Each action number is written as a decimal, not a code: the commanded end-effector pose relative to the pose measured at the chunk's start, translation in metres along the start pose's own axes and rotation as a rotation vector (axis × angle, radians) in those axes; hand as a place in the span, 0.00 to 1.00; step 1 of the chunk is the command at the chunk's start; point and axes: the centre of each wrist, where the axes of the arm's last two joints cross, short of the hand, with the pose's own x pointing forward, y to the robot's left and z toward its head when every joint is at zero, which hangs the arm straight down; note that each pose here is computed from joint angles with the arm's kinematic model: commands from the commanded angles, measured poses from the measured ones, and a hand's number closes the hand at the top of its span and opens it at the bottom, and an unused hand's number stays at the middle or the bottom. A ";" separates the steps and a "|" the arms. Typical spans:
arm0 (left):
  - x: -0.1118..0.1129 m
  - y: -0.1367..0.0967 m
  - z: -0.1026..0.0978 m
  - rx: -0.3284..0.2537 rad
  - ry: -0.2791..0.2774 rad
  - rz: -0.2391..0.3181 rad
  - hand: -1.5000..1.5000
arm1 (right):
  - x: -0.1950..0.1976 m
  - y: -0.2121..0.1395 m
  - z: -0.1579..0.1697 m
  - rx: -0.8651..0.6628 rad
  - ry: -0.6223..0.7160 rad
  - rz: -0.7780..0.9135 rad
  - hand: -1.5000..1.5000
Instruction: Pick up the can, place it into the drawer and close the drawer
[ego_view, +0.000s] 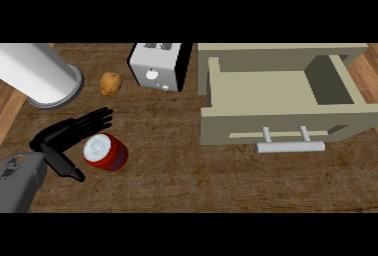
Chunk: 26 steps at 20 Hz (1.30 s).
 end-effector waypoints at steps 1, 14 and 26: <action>-0.017 0.005 0.014 -0.066 -0.062 0.031 0.00 | 0.000 0.002 0.002 0.002 -0.001 0.011 0.00; -0.053 -0.008 0.003 -0.059 -0.011 0.088 0.00 | 0.010 0.003 -0.002 -0.004 -0.012 -0.007 0.00; -0.067 -0.022 -0.021 -0.117 -0.005 0.211 1.00 | 0.013 -0.005 0.000 0.012 0.012 -0.003 0.00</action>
